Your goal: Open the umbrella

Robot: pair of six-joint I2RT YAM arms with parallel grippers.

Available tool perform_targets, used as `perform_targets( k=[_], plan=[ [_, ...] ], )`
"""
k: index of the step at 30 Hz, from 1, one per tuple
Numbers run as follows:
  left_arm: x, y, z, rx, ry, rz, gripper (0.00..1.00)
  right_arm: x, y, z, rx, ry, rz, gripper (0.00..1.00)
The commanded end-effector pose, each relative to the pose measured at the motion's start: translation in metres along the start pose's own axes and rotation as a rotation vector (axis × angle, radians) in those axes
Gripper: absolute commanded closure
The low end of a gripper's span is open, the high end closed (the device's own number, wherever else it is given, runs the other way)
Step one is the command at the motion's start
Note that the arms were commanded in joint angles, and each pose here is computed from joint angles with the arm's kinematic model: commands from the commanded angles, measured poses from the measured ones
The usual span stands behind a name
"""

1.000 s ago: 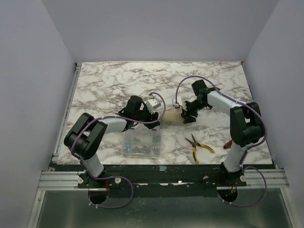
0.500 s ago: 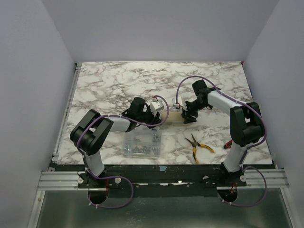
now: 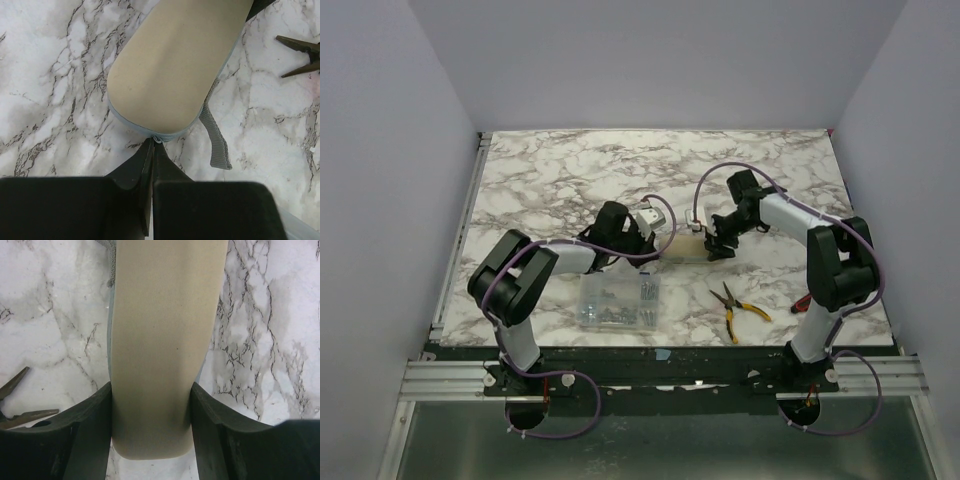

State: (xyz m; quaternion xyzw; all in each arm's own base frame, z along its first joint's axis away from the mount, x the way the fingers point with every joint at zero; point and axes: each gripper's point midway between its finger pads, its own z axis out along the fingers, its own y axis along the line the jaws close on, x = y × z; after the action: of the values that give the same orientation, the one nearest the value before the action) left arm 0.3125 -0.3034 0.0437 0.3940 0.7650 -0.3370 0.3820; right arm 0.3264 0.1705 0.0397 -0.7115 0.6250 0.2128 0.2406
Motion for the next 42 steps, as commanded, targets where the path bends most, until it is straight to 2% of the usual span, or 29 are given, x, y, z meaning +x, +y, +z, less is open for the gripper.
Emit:
perform_targets(
  k=[1,10,16,21,23,30,32,33,35,39,42],
  plan=[
    [-0.03,0.025,0.003,-0.071,-0.053,0.01,1.0,0.027,0.046,0.011,-0.147,0.061,0.007,0.68],
    [-0.045,0.037,0.006,-0.111,-0.039,-0.008,1.0,0.019,0.052,0.01,-0.168,0.049,-0.141,0.72],
    [-0.047,0.044,0.008,-0.118,-0.024,-0.016,1.0,0.026,0.066,0.01,-0.199,0.058,-0.345,0.72],
    [-0.038,0.016,0.008,-0.021,-0.018,0.093,1.0,0.01,0.049,0.012,-0.168,0.0,-0.413,0.72],
    [-0.034,0.009,0.007,-0.009,-0.017,0.1,1.0,0.003,0.035,0.014,-0.119,-0.017,-0.427,0.65],
    [-0.023,0.004,0.0,-0.022,-0.036,0.0,0.98,-0.021,-0.018,0.003,0.023,-0.057,-0.33,0.26],
    [-0.026,-0.002,-0.003,-0.001,-0.051,0.013,0.83,-0.026,-0.026,-0.005,0.081,-0.064,-0.324,0.18],
    [-0.026,-0.005,-0.004,0.014,-0.052,0.026,0.78,-0.031,-0.033,-0.009,0.121,-0.074,-0.294,0.16],
    [-0.029,-0.01,-0.005,0.037,-0.059,0.043,0.74,-0.041,-0.049,-0.023,0.196,-0.098,-0.195,0.13],
    [-0.03,-0.013,-0.003,0.053,-0.054,0.05,0.73,-0.046,-0.074,-0.057,0.299,-0.137,0.077,0.1],
    [-0.034,-0.023,0.001,0.086,-0.058,0.079,0.71,-0.038,-0.075,-0.078,0.345,-0.161,0.291,0.09]
  ],
)
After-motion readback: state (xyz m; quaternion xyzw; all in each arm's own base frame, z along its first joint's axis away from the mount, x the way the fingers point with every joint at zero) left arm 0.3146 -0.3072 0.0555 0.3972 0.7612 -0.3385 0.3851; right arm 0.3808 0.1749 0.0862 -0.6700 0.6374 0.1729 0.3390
